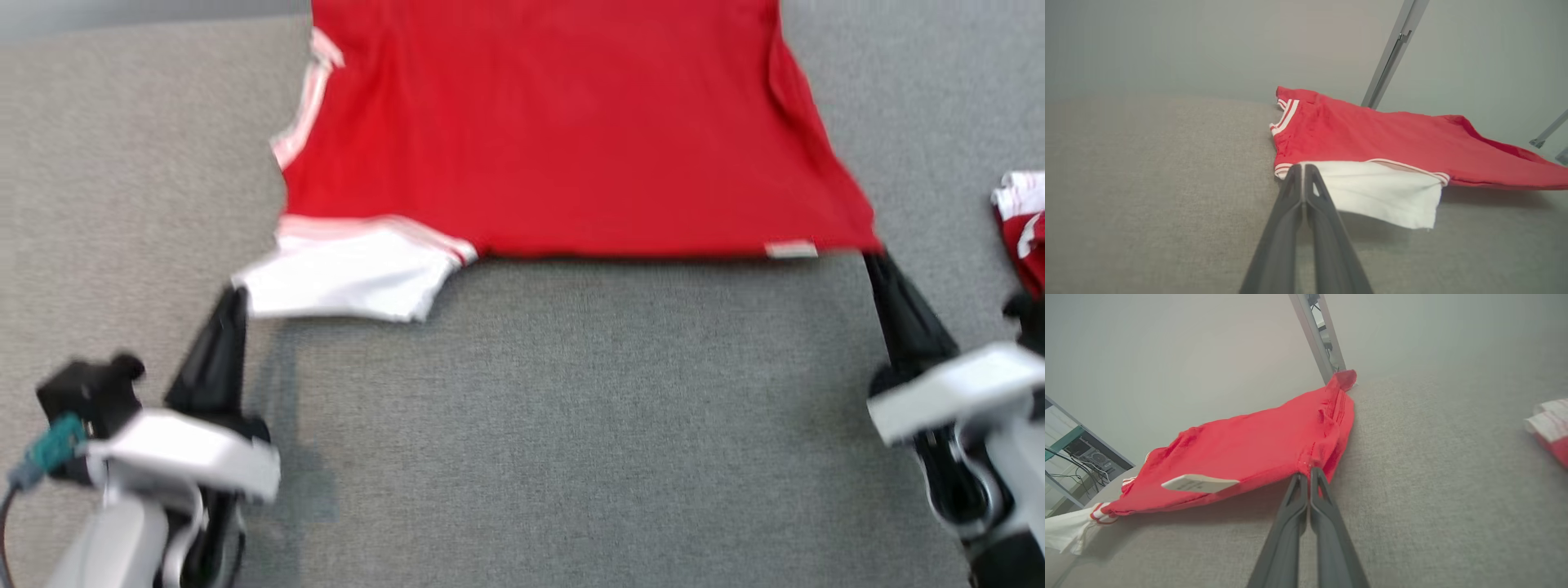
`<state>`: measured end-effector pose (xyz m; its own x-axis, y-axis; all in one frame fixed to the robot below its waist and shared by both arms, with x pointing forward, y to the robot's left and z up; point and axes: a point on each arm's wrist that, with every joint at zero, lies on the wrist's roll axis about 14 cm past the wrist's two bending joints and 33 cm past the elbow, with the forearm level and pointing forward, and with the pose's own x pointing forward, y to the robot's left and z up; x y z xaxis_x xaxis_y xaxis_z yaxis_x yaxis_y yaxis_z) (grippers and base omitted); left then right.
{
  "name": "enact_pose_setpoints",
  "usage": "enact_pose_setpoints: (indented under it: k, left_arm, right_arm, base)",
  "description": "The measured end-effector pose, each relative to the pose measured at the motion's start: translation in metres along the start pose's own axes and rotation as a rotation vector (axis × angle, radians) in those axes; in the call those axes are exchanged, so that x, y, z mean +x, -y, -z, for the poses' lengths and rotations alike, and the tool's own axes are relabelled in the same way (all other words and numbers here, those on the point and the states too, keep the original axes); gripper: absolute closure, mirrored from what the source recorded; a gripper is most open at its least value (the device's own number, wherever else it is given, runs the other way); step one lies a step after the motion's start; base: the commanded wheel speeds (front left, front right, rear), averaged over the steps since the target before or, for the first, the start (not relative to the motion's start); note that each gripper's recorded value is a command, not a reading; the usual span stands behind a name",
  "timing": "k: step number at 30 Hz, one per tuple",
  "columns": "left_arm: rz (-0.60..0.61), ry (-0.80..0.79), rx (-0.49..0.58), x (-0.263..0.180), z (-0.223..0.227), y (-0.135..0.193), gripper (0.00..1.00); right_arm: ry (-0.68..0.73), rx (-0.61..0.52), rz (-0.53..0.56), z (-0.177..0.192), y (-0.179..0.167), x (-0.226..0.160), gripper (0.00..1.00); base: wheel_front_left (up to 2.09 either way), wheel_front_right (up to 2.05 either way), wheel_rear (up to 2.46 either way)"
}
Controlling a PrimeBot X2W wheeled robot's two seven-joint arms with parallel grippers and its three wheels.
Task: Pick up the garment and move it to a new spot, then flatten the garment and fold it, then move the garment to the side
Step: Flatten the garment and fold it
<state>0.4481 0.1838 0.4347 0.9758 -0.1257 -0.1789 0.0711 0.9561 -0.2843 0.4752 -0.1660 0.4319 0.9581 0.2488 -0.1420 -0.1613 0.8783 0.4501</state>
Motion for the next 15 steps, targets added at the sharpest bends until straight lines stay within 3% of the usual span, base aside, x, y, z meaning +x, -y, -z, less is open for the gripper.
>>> enact_pose_setpoints:
  k: [7,15]
  left_arm:
    - [0.009,-0.067,-0.068,-0.076,-0.021,0.033,1.0]
    - [-0.001,-0.078,-0.049,-0.127,-0.052,0.045,1.0]
  right_arm:
    - [-0.026,0.019,0.001,0.012,-0.005,-0.055,1.0]
    - [-0.063,0.0,0.01,0.011,-0.007,-0.095,1.0]
  base:
    - [0.0,0.0,0.0]
    - [0.0,0.0,0.0]
